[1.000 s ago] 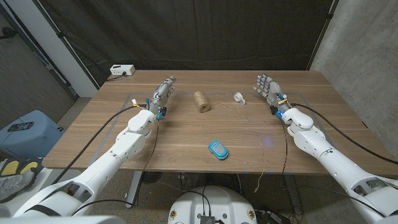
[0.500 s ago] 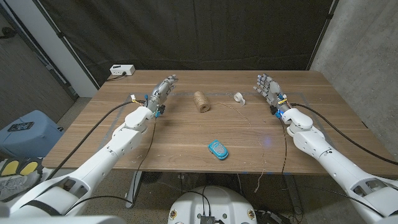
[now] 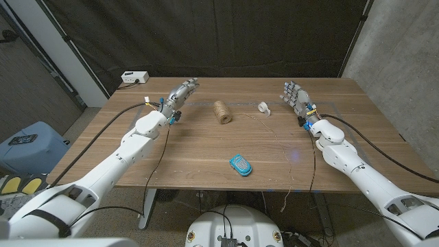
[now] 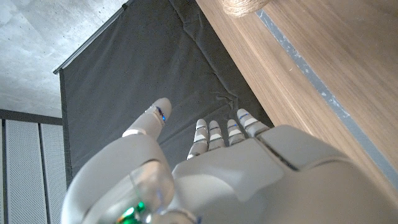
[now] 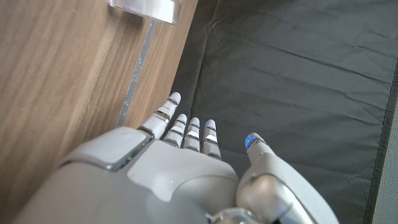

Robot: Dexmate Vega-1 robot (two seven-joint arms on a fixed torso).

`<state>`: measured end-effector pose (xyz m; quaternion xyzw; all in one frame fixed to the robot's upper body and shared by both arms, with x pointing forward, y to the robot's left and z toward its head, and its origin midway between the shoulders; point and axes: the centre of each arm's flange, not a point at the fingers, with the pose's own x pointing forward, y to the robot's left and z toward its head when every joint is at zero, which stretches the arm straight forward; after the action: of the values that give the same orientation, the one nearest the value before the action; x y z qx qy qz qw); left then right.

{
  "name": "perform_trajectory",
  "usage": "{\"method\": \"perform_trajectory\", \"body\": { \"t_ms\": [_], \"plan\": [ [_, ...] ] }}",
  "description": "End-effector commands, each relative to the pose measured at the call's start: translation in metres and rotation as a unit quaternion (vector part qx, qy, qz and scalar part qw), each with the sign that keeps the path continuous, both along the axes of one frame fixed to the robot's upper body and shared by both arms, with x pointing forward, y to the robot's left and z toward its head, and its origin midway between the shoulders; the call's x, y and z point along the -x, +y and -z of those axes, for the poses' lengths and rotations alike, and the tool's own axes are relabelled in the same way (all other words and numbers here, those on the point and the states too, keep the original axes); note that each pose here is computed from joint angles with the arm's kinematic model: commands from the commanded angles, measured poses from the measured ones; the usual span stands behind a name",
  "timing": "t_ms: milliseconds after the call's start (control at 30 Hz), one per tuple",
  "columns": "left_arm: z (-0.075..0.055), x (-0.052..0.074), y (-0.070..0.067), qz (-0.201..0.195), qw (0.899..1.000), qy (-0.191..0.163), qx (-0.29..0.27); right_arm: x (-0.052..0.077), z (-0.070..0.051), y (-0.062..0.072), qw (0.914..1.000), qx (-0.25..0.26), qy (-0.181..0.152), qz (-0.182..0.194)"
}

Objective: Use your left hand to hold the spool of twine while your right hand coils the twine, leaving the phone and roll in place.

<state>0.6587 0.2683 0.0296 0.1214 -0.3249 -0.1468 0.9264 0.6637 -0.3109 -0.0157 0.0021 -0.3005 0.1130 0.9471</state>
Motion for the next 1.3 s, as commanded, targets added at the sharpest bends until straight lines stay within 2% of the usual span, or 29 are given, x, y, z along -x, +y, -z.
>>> {"method": "perform_trajectory", "body": {
  "t_ms": [33,567,967,1300],
  "plan": [
    [-0.015,-0.002,0.001,0.006,0.999,-0.010,-0.051,-0.004,-0.003,0.000,1.0000,0.000,-0.005,-0.003],
    [-0.037,-0.006,0.004,0.014,0.994,-0.014,-0.107,-0.009,-0.008,-0.002,1.0000,-0.001,-0.005,0.001],
    [-0.045,-0.003,0.003,0.019,0.989,-0.013,-0.144,-0.007,-0.011,-0.006,1.0000,-0.002,-0.008,0.004],
    [-0.050,0.002,-0.003,0.030,0.981,-0.013,-0.189,-0.004,-0.011,-0.008,0.9999,-0.003,-0.014,0.006]
  ]
}}
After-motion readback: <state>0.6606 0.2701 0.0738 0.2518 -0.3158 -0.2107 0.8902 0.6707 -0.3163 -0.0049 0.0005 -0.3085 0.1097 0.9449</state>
